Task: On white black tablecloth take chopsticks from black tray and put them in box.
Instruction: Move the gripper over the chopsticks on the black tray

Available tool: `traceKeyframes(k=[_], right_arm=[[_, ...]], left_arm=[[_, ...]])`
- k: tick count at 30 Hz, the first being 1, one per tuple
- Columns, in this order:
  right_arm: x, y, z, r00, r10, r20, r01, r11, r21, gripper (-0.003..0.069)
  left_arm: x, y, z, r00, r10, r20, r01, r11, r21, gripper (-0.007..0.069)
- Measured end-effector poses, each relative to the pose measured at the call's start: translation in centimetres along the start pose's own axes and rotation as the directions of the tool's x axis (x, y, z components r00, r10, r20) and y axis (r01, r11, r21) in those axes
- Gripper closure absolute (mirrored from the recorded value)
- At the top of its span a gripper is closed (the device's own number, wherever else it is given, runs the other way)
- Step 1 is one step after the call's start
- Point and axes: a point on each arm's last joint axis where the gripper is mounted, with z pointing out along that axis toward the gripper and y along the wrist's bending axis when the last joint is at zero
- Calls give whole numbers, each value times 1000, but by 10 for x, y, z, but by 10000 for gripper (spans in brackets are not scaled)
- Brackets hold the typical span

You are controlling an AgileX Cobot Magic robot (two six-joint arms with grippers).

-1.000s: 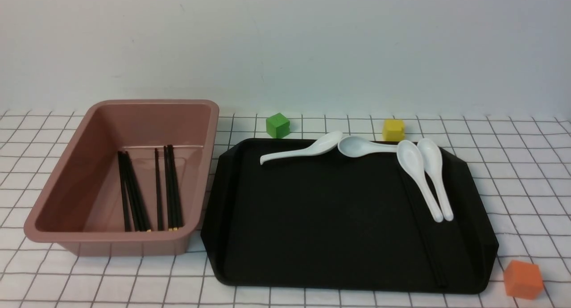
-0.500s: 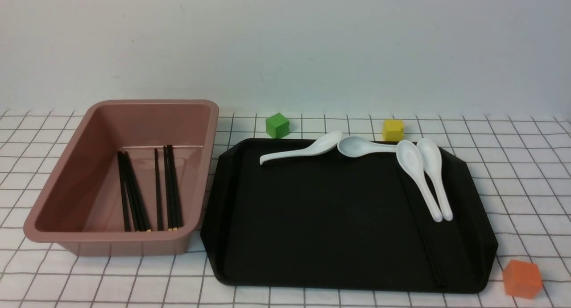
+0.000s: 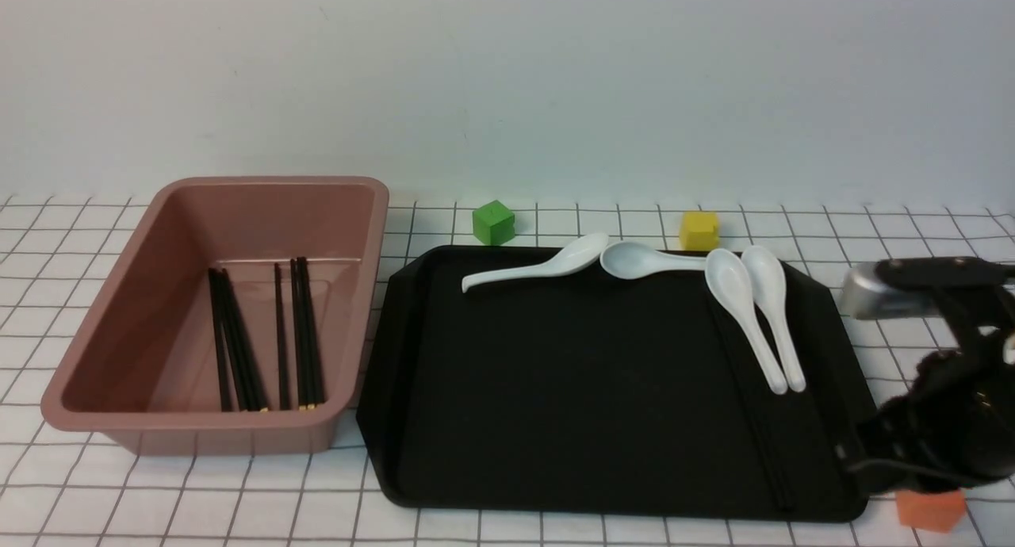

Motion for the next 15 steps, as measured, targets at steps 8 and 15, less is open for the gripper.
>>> traceKeyframes(k=[8,15], right_arm=[[-62,8,58,996,32,-81,-23,994,111,419],[-72,2,99,986,48,-159,-26,990,142,341]], left_arm=[[0,0,0,1000,0,0,0,1000,0,387],[0,0,0,1000,0,0,0,1000,0,387]])
